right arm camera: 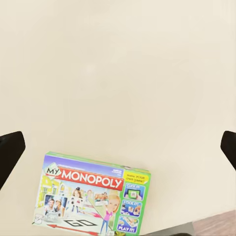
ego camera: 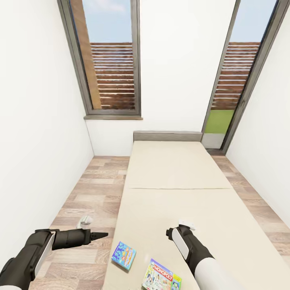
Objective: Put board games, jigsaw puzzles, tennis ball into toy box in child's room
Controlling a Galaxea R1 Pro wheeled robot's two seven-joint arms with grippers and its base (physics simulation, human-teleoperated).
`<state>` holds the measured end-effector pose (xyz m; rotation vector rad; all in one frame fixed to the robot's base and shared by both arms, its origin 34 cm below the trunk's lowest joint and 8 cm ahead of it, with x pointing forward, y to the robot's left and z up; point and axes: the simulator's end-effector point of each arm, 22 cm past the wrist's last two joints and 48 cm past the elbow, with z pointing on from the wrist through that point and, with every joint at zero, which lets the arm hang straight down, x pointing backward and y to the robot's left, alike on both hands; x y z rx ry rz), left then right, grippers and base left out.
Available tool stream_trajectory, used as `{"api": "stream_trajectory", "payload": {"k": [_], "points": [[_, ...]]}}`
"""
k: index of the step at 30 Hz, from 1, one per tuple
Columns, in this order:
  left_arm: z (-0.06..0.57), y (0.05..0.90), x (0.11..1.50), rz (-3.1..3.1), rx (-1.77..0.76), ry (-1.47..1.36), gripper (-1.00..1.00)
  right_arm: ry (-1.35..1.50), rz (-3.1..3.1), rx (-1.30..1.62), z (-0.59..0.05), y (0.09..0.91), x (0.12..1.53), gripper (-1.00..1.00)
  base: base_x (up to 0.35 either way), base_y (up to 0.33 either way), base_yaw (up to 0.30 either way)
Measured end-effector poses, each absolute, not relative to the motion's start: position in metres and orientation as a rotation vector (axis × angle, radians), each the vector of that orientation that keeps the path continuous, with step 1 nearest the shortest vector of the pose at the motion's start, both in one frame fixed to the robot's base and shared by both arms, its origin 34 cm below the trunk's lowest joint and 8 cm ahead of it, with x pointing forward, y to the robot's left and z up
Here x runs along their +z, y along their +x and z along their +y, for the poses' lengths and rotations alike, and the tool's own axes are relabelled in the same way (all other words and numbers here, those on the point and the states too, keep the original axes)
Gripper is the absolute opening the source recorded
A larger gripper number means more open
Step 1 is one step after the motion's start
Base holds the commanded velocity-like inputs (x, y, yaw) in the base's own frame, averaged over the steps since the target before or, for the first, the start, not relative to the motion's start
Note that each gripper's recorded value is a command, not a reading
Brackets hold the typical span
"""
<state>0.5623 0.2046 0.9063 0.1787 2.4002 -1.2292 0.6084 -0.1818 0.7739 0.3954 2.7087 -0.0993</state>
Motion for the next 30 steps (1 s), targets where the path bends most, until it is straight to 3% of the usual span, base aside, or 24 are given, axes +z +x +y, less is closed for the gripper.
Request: {"api": "stream_trajectory", "payload": {"k": [30], "points": [[0.205,0.562,0.893,2.423,-1.238,0.169,1.00,0.405,2.745,-0.091,-0.181,0.609,0.761,1.00,0.000,0.000,0.036]]}}
